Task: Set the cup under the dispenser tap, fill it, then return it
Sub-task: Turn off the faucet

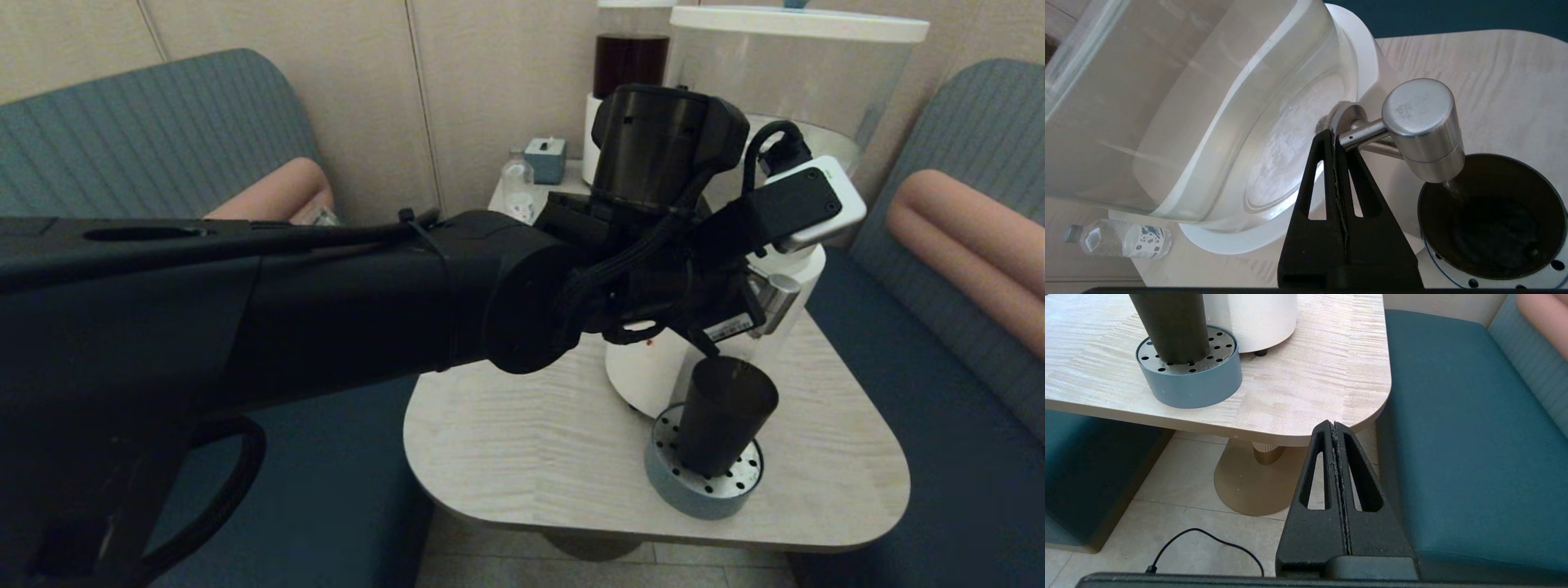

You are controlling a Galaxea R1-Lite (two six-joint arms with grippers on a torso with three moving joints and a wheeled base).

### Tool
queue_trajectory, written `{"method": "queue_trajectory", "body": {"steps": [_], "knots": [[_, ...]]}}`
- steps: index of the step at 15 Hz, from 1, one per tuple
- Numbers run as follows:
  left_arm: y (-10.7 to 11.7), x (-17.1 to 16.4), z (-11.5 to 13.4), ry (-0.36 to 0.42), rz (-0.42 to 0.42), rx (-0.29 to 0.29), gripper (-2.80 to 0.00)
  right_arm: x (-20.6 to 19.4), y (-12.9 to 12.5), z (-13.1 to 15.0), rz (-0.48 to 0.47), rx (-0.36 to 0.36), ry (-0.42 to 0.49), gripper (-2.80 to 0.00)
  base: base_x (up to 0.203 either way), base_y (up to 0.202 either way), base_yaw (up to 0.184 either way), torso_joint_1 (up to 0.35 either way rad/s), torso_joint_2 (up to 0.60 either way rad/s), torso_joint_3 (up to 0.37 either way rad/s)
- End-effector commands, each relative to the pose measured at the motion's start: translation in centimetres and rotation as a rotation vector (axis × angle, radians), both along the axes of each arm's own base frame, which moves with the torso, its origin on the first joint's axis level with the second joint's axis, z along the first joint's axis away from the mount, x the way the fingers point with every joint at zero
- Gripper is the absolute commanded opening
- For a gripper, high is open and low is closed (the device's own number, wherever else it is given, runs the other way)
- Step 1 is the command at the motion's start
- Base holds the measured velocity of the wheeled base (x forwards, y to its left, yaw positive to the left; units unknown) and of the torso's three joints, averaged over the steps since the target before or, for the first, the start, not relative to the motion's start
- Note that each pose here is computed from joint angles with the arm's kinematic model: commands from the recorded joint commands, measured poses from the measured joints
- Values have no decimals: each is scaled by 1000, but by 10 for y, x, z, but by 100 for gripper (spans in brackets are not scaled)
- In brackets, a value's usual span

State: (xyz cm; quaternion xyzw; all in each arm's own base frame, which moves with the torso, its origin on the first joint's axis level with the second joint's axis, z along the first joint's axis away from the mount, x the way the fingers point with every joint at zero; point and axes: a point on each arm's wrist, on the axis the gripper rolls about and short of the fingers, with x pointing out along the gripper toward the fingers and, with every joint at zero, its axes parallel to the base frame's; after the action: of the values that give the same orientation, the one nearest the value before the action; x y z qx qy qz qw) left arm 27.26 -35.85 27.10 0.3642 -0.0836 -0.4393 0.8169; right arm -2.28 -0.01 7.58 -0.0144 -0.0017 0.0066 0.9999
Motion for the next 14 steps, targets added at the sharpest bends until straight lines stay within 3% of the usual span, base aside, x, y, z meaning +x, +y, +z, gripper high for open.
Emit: {"method": "queue_trajectory", "body": {"steps": [1, 9, 14], "knots": [[-2, 1, -1, -12, -3, -11, -280, 0, 0, 0, 1, -2, -3, -280, 0, 0, 0, 0, 0, 0], [1, 0, 5, -30, 6, -19, -280, 0, 0, 0, 1, -1, -3, -280, 0, 0, 0, 0, 0, 0], [20, 4, 16, -36, 56, -19, -280, 0, 0, 0, 1, -1, -3, -280, 0, 0, 0, 0, 0, 0]]}}
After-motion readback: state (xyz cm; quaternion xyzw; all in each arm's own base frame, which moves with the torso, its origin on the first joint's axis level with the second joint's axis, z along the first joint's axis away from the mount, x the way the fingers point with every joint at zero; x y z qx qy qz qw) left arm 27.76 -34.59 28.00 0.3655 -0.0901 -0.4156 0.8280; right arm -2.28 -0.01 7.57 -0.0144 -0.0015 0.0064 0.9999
